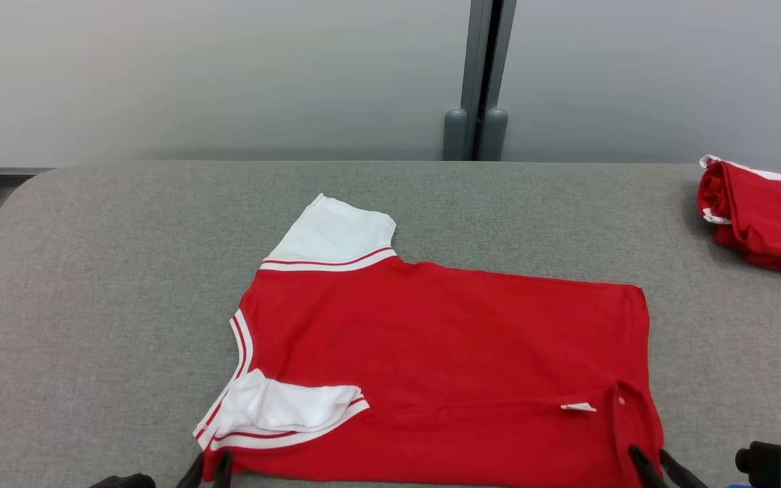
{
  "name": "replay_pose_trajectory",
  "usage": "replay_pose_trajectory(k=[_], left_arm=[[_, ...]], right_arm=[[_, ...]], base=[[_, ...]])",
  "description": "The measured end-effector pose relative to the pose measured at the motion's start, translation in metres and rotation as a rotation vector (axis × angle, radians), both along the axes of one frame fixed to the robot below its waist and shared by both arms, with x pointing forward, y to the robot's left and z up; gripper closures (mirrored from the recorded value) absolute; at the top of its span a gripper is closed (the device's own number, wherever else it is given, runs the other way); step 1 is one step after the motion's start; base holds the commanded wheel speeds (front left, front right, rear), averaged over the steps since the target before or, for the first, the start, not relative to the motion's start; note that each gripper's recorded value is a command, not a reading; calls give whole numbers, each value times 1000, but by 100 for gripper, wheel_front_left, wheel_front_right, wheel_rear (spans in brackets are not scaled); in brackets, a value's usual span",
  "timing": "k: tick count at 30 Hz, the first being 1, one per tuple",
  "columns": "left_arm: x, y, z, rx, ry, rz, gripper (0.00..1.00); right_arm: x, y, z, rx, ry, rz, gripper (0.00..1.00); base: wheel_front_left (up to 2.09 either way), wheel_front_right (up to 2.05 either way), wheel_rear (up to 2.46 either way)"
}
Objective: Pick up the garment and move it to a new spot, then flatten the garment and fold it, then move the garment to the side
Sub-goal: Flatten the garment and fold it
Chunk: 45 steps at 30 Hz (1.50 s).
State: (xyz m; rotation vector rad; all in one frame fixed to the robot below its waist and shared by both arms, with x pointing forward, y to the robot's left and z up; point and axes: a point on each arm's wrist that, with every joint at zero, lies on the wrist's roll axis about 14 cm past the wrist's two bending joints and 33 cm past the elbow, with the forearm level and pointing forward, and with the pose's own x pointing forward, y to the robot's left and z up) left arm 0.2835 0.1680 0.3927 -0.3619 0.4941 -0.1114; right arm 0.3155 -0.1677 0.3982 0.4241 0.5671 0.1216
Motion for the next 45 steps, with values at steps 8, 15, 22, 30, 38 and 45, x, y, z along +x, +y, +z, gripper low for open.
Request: replay_pose_trajectory(k=[8,15,22,30,38,45], left_arm=[[30,7,26,50,-152,25,0],[59,4,58,104,-300,28,0],[86,8,105,163,-488,77,0],[98,13,120,261,-575,71,0],[101,16,114,296,-572,77,0],[95,19,102,310,-540,83,0]], right_arm=[[23,-10,32,-44,-148,-35,0],[47,-17,72,-68,-348,-86,0],[61,-16,97,-120,-515,-101,0],[67,-16,103,-174,-608,-114,0],[65,-16,95,-206,-605,-126,0],[58,-19,93,-223,-599,-149,0]], base=[[0,0,0],[0,0,0],[0,0,0],[0,0,0],[0,0,0],[0,0,0]])
